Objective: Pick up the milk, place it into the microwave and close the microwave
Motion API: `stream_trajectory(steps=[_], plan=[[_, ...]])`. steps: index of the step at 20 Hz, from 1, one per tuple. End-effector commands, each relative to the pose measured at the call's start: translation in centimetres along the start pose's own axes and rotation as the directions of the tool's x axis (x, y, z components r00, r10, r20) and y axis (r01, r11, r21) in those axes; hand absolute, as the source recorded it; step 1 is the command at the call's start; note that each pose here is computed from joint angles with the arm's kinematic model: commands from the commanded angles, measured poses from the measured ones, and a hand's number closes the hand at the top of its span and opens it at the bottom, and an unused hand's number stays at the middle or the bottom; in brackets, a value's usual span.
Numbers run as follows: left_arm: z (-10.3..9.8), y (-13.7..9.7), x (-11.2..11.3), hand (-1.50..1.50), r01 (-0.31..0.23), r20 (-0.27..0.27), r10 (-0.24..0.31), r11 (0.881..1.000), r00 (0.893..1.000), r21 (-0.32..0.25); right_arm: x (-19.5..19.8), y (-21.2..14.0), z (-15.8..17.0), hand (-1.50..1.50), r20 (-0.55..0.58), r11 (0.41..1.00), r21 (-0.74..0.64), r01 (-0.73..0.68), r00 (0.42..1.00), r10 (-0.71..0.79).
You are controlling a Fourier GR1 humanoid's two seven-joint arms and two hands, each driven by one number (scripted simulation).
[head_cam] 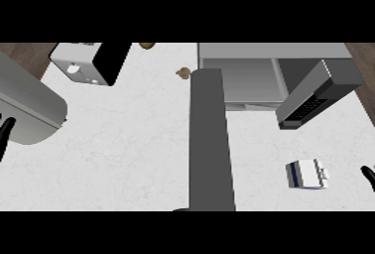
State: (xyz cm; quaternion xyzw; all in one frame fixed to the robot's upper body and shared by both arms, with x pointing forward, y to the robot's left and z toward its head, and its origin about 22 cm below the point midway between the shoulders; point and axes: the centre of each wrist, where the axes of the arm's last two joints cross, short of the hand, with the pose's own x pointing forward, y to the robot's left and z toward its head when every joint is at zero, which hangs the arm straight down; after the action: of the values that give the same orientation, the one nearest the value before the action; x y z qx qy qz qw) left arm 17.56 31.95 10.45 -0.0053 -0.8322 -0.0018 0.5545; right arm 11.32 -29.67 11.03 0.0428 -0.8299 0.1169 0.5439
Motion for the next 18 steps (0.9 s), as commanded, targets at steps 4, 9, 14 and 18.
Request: stream_trajectory(steps=[4, 9, 14, 18], plan=[[1.2, 1.7, 0.7, -1.5, -0.022, -0.008, 0.022, 1.0, 1.0, -0.005, -4.1, -1.5, 1.0, -1.5, -0.044, 1.0, -0.002, -0.021, 0.999, 0.021], [3.6, 2.7, 0.8, -1.5, -0.023, -0.023, 0.023, 1.0, 0.999, -0.01, -5.7, -2.6, 0.5, -1.5, -0.065, 0.999, -0.049, -0.013, 0.998, 0.01], [4.5, 3.0, 1.4, -1.5, -0.018, -0.008, 0.018, 1.0, 1.0, 0.005, -9.2, -2.1, 0.8, -1.5, -0.134, 0.996, -0.077, -0.035, 0.991, 0.024], [4.2, 1.3, 3.9, -1.5, -0.004, -0.012, 0.004, 1.0, 1.0, -0.022, -11.3, -2.3, 2.5, -1.5, -0.152, 0.993, -0.105, -0.06, 0.987, 0.044]])
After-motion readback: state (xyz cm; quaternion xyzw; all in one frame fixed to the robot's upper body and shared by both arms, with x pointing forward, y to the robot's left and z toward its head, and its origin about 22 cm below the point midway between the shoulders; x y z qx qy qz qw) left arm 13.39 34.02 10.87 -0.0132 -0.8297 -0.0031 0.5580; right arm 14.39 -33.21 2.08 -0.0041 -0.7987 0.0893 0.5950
